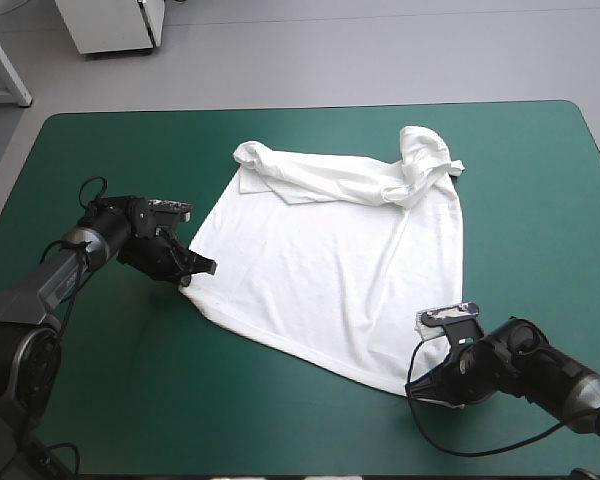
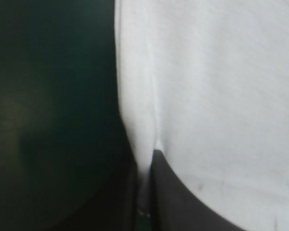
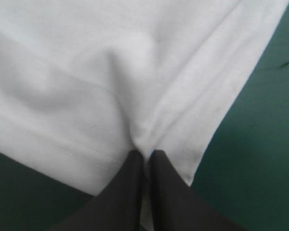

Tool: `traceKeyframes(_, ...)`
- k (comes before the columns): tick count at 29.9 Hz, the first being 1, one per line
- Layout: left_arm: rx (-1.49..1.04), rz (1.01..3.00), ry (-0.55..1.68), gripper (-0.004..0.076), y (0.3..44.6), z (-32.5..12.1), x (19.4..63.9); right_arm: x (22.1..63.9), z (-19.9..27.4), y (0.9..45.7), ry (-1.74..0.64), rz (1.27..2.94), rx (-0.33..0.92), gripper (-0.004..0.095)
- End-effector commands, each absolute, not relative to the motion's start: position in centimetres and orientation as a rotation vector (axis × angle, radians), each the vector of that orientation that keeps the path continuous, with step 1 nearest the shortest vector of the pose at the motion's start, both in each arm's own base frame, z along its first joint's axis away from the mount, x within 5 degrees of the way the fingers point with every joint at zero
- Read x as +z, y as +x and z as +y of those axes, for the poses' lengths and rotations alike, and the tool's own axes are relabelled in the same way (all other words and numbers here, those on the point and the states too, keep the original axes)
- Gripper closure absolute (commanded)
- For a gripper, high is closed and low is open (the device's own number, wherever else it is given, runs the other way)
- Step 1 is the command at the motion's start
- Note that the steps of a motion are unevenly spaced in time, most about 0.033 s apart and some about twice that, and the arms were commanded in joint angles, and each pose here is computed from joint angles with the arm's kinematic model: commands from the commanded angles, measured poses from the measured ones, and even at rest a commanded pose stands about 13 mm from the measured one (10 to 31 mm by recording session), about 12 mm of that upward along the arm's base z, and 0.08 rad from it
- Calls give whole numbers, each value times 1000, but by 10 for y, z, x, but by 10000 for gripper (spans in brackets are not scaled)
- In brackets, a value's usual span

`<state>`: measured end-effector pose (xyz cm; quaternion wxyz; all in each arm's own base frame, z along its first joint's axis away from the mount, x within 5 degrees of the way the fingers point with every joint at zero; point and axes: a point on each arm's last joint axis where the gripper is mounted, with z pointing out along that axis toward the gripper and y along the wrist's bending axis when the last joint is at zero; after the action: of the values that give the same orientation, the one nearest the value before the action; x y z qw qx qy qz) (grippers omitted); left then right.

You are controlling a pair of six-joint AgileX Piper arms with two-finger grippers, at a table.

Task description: Fold the cloth

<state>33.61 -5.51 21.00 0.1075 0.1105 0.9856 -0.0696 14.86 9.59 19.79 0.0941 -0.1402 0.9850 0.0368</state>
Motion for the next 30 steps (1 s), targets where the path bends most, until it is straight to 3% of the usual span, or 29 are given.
traceKeyframes(1, -217, 2794, 287, 733, 343, -57, 221, 169, 98, 136, -331, 3080, 140, 927)
traceKeyframes(8, -226, 2707, 374, 733, 339, -58, 267, 245, 111, 169, -333, 2853, 165, 927)
traceKeyframes(16, -284, 2378, 383, 733, 321, -62, 384, 374, 112, 203, -341, 2448, 79, 927)
traceKeyframes(30, -347, 1762, 445, 733, 258, -65, 566, 572, 68, 180, -229, 1749, -77, 927)
